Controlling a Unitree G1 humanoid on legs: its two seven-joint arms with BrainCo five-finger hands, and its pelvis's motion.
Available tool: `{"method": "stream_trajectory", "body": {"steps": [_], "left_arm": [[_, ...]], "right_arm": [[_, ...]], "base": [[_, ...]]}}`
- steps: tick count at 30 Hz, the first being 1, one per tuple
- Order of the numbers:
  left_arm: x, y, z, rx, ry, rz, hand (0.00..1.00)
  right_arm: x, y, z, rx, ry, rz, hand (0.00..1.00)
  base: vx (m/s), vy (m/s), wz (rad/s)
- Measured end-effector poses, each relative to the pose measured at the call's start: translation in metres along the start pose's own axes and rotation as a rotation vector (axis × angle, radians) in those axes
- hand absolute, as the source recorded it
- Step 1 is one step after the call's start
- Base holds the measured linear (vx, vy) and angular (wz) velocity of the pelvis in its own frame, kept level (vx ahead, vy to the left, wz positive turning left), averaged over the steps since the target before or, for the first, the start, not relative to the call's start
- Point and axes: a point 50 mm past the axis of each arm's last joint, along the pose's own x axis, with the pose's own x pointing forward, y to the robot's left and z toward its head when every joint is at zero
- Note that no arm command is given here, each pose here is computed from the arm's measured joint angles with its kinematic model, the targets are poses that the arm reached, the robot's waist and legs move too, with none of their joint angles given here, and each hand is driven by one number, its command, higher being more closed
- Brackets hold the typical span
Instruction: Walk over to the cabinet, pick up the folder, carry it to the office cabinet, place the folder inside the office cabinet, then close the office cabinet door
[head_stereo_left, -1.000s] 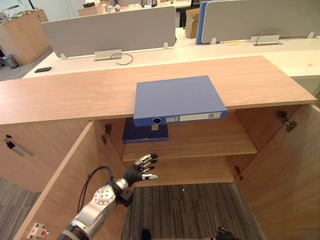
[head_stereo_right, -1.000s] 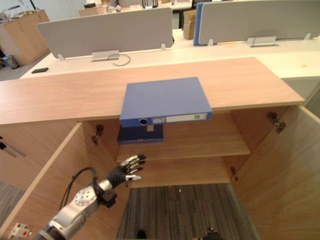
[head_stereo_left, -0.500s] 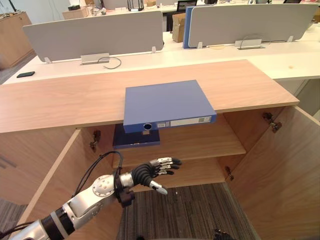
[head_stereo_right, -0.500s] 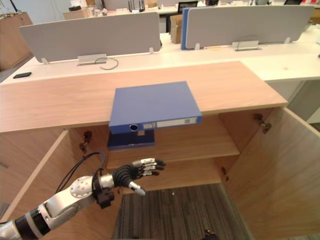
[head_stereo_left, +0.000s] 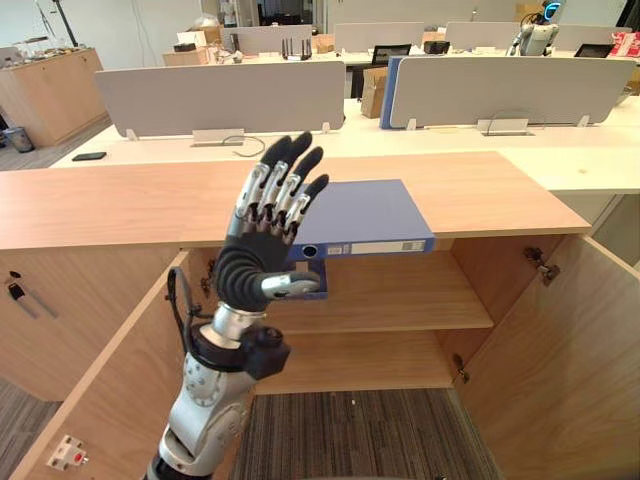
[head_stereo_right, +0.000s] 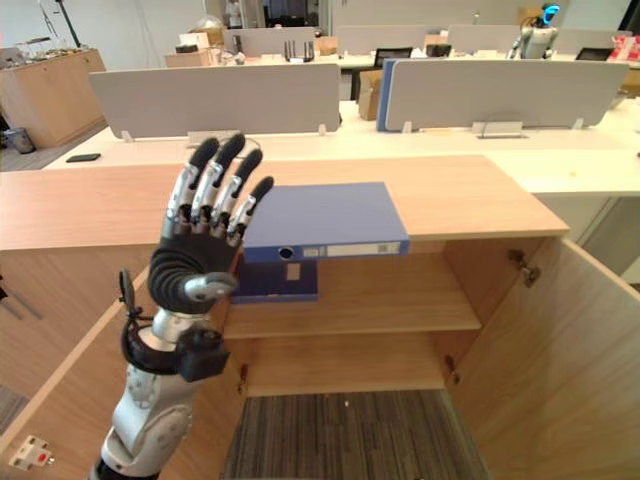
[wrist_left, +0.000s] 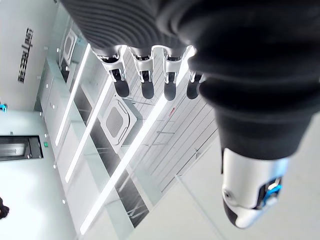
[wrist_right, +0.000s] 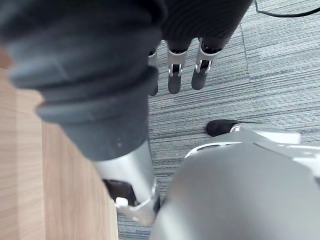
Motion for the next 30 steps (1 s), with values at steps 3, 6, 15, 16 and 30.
{"method": "stream_trajectory", "body": {"steps": [3,6,15,16,30], "left_arm": [[0.001,0.002,-0.017,0.152,0.051,0.017,0.0],[0.009,0.007,-0.042,0.336,0.113,0.015,0.0],[0.015,0.027,-0.116,0.987,0.325,-0.196,0.0],[0.014,0.028,-0.123,1.044,0.336,-0.238,0.0],[0.019,0.074,-0.136,1.532,0.386,-0.38,0.0]], "right_arm": [[0.0,0.004,0.0,-0.006,0.0,-0.005,0.0],[0.0,0.007,0.002,-0.024,-0.006,-0.007,0.0],[0.0,0.012,0.006,-0.006,-0.024,-0.02,0.0],[0.0,0.012,0.006,-0.003,-0.023,-0.02,0.0],[0.001,0.015,0.018,0.072,-0.046,-0.021,0.0]], "base": [[0.0,0.0,0.0],[0.0,0.001,0.01],[0.01,0.001,-0.02],[0.04,-0.002,-0.09],[0.05,-0.006,-0.04]]}}
